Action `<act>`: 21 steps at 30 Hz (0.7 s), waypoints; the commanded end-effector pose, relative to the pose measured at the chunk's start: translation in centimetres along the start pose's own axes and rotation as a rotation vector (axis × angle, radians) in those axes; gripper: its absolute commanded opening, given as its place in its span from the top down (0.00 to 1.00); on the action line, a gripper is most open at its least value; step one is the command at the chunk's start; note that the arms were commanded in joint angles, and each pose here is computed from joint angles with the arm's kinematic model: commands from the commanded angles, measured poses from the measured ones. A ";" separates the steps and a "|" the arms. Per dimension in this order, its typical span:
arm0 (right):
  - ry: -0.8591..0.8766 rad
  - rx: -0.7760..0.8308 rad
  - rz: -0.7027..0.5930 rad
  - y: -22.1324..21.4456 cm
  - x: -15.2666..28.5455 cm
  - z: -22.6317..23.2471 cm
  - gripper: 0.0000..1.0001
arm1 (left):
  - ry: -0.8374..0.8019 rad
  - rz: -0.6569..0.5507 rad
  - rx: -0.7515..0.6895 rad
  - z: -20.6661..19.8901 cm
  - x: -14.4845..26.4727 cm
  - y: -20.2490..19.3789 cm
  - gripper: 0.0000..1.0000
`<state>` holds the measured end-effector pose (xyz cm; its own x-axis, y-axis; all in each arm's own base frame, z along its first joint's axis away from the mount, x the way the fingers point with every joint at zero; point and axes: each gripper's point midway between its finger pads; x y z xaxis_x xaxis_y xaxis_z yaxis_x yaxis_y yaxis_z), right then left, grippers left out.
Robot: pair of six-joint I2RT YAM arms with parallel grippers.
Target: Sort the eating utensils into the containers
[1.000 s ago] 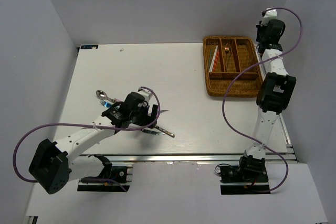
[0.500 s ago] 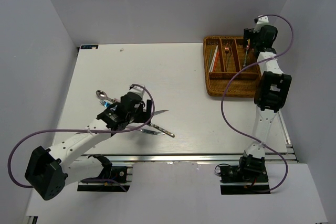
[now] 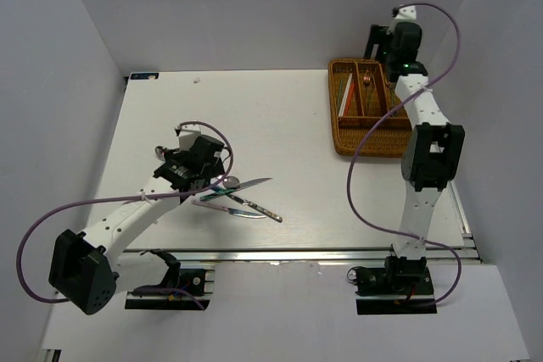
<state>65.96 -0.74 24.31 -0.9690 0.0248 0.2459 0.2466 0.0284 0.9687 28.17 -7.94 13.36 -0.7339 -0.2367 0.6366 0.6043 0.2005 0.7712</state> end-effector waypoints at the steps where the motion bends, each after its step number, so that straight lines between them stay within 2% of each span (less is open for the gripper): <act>1: 0.104 -0.057 -0.035 4.8 7.8 9.7 0.11 | 0.111 -0.118 0.182 1.4 1.1 3.9 0.03; 3: 0.134 -0.035 0.017 3.0 10.2 12.6 0.11 | 0.157 -0.169 0.292 1.8 1.1 5.1 0.05; 4: 0.190 -0.027 0.009 3.5 12.7 15.3 0.11 | 0.172 -0.169 0.313 2.0 1.0 5.4 0.06; 5: 0.215 -0.028 0.085 -0.2 13.7 16.3 0.11 | 0.172 -0.172 0.336 1.5 0.8 6.4 0.06; 6: 0.233 -0.041 0.107 -1.4 14.8 17.0 0.11 | 0.178 -0.166 0.363 1.3 0.5 6.8 0.06; 7: 0.286 -0.061 0.082 -0.7 17.0 18.1 0.11 | 0.180 -0.159 0.365 1.0 0.3 7.2 0.07; 8: 0.287 -0.090 0.163 -4.7 18.0 18.0 0.11 | 0.186 -0.152 0.360 0.0 -0.4 8.0 0.07; 10: 0.297 -0.130 0.169 -5.6 20.8 17.6 0.11 | 0.231 -0.119 0.349 0.0 -1.1 8.1 0.08; 11: 0.278 -0.150 0.227 -8.9 21.7 17.0 0.11 | 0.233 -0.112 0.374 -0.3 -1.4 8.9 0.08; 12: 0.262 -0.160 0.231 -9.8 22.4 16.5 0.11 | 0.242 -0.086 0.383 -0.8 -2.2 8.2 0.09; 14: 0.272 -0.181 0.179 -9.2 24.2 15.9 0.11 | 0.221 -0.041 0.426 -1.7 -3.0 6.8 0.12; 15: 0.264 -0.176 0.203 -10.8 24.7 15.5 0.11 | 0.213 -0.022 0.470 -2.2 -3.5 6.1 0.12; 16: 0.270 -0.179 0.192 -10.6 25.3 15.3 0.11 | 0.194 -0.014 0.513 -2.9 -4.0 5.9 0.12; 21: 0.313 -0.167 0.232 -11.9 26.3 15.7 0.11 | 0.241 0.057 0.619 -4.5 -6.5 3.3 0.25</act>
<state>37.48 14.33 16.19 -0.8215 -0.2470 0.5139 0.5434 -0.0659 0.8369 35.73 -8.91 12.73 -0.5981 -0.4225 0.6810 0.3703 0.6079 0.7023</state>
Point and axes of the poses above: each gripper's point midway between its finger pads, its own x axis back along the fingers, its own z axis along the line the jaws close on, y = z × x, and after that the axes turned 3 degrees about x, right-handed
